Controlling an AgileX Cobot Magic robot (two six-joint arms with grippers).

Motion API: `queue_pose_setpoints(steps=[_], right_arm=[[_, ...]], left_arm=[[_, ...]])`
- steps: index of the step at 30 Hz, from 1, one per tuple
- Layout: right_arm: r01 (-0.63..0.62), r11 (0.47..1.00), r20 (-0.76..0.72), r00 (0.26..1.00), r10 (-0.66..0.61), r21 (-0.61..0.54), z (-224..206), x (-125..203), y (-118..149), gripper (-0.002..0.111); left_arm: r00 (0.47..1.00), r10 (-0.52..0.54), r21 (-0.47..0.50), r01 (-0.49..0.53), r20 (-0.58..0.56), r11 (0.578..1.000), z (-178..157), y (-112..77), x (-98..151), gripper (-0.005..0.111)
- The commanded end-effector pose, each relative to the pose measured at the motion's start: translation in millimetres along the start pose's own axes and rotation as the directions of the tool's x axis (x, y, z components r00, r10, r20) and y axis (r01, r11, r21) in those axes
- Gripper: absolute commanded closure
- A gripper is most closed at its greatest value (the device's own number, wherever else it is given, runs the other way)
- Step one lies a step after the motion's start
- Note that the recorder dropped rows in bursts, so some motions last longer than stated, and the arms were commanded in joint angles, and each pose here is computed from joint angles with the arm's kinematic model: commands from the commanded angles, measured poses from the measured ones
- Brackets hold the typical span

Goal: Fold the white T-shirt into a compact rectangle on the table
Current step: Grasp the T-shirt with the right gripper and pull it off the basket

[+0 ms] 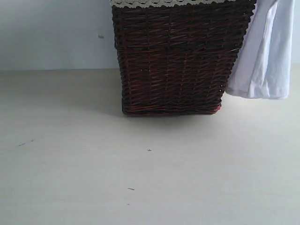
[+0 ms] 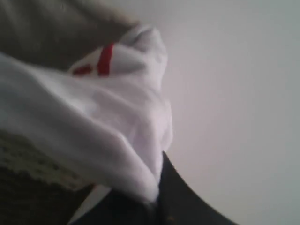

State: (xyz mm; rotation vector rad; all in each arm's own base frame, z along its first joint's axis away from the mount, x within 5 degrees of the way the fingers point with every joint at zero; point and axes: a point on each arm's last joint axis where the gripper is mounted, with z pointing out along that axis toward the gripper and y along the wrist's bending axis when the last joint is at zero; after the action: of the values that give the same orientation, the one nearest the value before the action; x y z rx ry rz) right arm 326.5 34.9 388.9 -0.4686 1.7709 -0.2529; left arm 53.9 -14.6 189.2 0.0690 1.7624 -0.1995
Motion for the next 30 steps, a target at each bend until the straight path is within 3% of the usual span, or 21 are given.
queue_pose_setpoints(steps=[1, 7, 18, 28, 30], right_arm=[[0.008, 0.996, 0.231, 0.973, -0.03, 0.093, -35, -46, -21, 0.108], [-0.074, 0.984, 0.414, 0.91, 0.001, 0.161, -75, -107, -51, 0.108], [-0.255, 0.945, 0.706, 0.707, 0.036, 0.207, -157, -206, -102, 0.108], [-0.349, 0.917, 0.698, 0.705, 0.122, 0.193, -243, -216, -116, 0.108], [-0.358, 0.916, 0.661, 0.734, 0.157, 0.18, -253, -211, -115, 0.108]], left_arm=[[1.0, -0.004, -0.003, 0.004, 0.006, 1.0, 0, 0.2, 1, 0.106], [1.0, -0.004, -0.003, 0.004, 0.006, 1.0, 0, 0.2, 1, 0.106], [1.0, -0.004, -0.003, 0.004, 0.006, 1.0, 0, 0.2, 1, 0.106], [1.0, -0.004, -0.003, 0.004, 0.006, 1.0, 0, 0.2, 1, 0.106], [1.0, -0.004, -0.003, 0.004, 0.006, 1.0, 0, 0.2, 1, 0.106]])
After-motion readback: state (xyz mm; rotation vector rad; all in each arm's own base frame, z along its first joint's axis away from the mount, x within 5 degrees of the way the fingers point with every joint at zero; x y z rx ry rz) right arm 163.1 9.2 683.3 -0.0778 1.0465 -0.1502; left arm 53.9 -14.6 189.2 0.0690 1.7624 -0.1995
